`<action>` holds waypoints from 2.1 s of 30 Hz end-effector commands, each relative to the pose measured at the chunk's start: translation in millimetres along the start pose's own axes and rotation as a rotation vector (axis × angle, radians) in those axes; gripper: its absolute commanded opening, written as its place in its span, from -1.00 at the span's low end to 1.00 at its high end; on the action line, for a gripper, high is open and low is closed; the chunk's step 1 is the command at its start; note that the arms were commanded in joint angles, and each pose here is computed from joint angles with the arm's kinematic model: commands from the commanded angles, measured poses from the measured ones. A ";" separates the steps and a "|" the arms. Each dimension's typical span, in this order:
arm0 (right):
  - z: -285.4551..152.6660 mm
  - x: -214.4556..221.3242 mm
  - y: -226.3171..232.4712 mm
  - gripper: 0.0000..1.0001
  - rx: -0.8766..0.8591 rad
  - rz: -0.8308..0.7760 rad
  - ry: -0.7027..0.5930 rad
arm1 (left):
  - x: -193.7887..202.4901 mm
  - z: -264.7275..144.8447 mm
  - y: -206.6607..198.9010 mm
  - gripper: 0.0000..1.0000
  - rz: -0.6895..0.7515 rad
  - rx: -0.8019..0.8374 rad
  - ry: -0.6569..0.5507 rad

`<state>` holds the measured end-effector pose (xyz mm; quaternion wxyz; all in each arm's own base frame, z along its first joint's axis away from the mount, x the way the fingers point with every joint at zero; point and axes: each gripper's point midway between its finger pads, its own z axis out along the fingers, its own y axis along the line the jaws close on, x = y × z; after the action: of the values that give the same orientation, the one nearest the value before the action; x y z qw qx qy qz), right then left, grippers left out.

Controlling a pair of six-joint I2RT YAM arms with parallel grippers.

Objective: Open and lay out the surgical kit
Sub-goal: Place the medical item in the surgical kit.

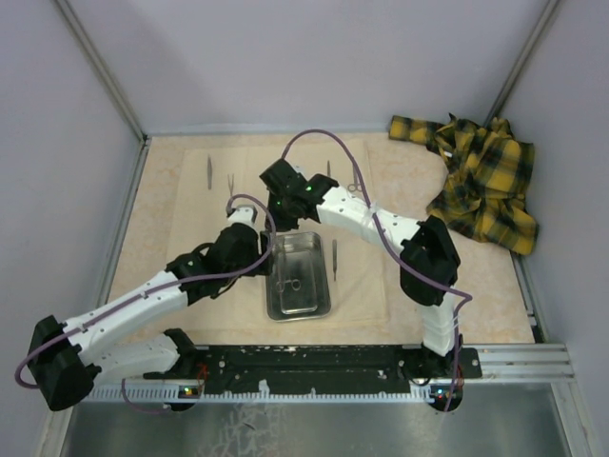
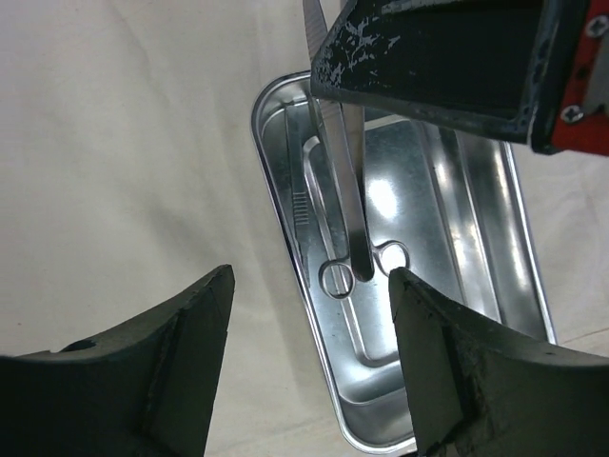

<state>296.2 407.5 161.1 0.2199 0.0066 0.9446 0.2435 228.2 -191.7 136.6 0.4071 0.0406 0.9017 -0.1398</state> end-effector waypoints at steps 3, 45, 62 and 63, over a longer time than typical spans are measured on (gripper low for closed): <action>-7.8 -10.5 13.0 -1.00 -0.069 0.027 -0.018 | -26.3 2.1 -1.3 0.31 0.052 -0.087 -0.101; 19.7 -17.5 26.6 -0.65 -0.147 0.054 0.051 | -11.2 29.0 -4.1 -1.00 0.171 -0.231 -0.090; -35.9 -112.2 -17.6 0.04 -0.180 0.118 -0.098 | -10.7 13.7 7.6 -1.00 0.094 -0.219 -0.139; -43.4 -117.8 -23.9 0.04 -0.175 0.122 -0.114 | -12.6 12.7 7.4 -1.00 0.090 -0.216 -0.147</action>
<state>376.3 373.8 158.6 0.1952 0.0708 0.9322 0.2963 246.1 -189.3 126.9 0.4626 0.0478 0.8852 -0.0133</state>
